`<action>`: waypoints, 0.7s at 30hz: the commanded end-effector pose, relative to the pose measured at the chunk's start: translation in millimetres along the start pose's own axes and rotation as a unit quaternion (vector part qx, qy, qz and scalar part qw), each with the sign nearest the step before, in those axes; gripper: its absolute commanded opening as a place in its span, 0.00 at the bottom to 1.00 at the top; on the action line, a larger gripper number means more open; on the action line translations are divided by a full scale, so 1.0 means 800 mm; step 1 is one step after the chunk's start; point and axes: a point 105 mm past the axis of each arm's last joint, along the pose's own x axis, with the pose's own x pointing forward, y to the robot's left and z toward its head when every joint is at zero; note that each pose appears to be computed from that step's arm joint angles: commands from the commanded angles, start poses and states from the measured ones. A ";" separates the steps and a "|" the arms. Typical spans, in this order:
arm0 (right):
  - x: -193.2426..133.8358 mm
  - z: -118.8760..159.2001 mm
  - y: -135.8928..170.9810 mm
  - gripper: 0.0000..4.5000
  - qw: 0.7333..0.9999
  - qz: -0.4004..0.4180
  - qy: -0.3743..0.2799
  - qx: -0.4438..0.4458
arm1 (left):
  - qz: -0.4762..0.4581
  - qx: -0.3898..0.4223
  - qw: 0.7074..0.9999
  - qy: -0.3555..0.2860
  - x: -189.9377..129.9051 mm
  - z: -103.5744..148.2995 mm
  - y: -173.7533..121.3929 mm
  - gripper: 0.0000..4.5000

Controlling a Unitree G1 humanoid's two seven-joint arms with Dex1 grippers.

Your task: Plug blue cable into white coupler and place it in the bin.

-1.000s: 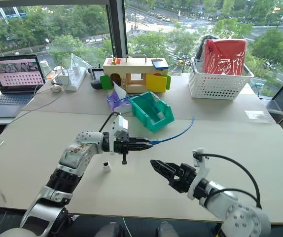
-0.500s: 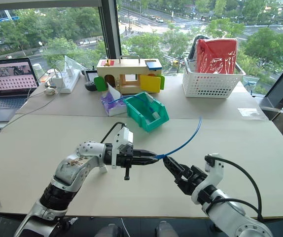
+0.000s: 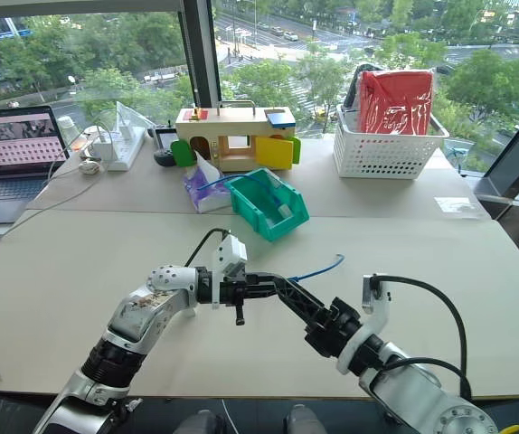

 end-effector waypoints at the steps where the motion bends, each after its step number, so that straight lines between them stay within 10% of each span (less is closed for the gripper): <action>1: 0.001 0.025 -0.005 1.00 0.999 0.022 -0.046 -0.006 | -0.004 0.012 1.000 -0.014 0.005 0.010 -0.006 0.02; 21: 0.028 0.007 -0.004 1.00 0.997 0.048 -0.058 -0.008 | -0.016 0.013 1.000 -0.005 0.010 0.005 -0.027 0.02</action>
